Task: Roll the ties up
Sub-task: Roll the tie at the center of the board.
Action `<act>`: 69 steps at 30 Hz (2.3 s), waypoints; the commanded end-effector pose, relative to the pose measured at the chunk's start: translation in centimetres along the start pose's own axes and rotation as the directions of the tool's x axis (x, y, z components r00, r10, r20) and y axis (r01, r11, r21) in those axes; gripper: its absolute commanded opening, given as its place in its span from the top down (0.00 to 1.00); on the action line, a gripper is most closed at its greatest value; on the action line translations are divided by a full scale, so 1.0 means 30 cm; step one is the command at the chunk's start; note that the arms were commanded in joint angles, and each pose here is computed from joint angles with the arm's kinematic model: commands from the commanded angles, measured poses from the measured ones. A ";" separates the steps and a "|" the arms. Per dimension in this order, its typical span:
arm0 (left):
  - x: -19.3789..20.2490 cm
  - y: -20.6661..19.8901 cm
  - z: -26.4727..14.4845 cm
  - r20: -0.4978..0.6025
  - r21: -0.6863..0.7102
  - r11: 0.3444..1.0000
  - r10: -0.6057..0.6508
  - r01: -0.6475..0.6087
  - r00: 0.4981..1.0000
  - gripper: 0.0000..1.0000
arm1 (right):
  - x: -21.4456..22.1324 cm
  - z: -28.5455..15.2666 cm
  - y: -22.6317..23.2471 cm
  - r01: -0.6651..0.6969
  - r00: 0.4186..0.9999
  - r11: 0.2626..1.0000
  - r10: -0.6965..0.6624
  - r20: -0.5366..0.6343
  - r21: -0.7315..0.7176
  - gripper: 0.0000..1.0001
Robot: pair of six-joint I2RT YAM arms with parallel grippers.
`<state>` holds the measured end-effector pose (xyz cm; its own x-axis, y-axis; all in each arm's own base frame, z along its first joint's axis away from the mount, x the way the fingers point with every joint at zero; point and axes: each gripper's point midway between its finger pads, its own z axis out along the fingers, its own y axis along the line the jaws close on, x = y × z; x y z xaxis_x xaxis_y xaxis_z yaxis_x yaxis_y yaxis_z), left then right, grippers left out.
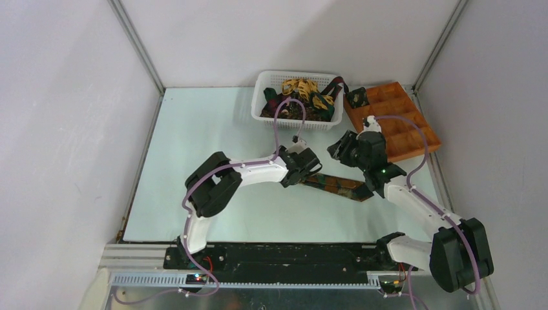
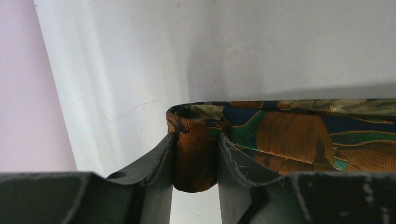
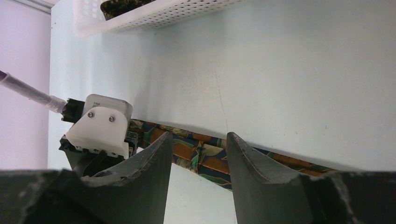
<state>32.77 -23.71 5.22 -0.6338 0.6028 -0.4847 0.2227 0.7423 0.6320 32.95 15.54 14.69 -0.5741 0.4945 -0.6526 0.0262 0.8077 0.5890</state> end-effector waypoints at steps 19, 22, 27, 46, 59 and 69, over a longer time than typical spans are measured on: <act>-0.048 -0.086 -0.047 0.003 0.052 0.998 -0.036 0.036 0.999 0.51 | -0.012 -0.014 0.013 -0.015 1.000 0.999 0.015 0.005 -0.039 0.50; -0.058 -0.095 -0.056 0.006 0.074 0.996 -0.047 0.046 0.999 0.51 | -0.009 -0.011 0.012 -0.016 1.000 0.999 0.016 0.002 -0.039 0.50; -0.068 -0.114 -0.064 0.002 0.113 0.992 -0.057 0.057 0.998 0.50 | -0.007 -0.009 0.014 -0.015 1.000 0.999 0.015 -0.002 -0.043 0.50; -0.058 -0.212 -0.090 -0.038 0.282 0.952 -0.116 0.122 0.993 0.49 | -0.003 -0.009 0.013 -0.009 1.000 0.999 0.009 -0.005 -0.045 0.51; -0.065 -0.155 -0.101 -0.039 0.318 0.924 -0.210 0.211 0.977 0.50 | -0.011 -0.011 0.012 -0.009 1.000 0.999 0.009 0.004 -0.039 0.50; -0.187 0.017 -0.224 0.084 0.339 0.884 -0.371 0.323 0.925 0.48 | 0.000 0.005 0.023 -0.007 1.000 0.998 0.006 -0.009 -0.060 0.51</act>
<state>30.57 -28.48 6.79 -0.6726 0.4261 -0.6050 0.3047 0.9045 0.2983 32.49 15.69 14.41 -0.5967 0.4943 -0.6322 0.0121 0.7932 0.6088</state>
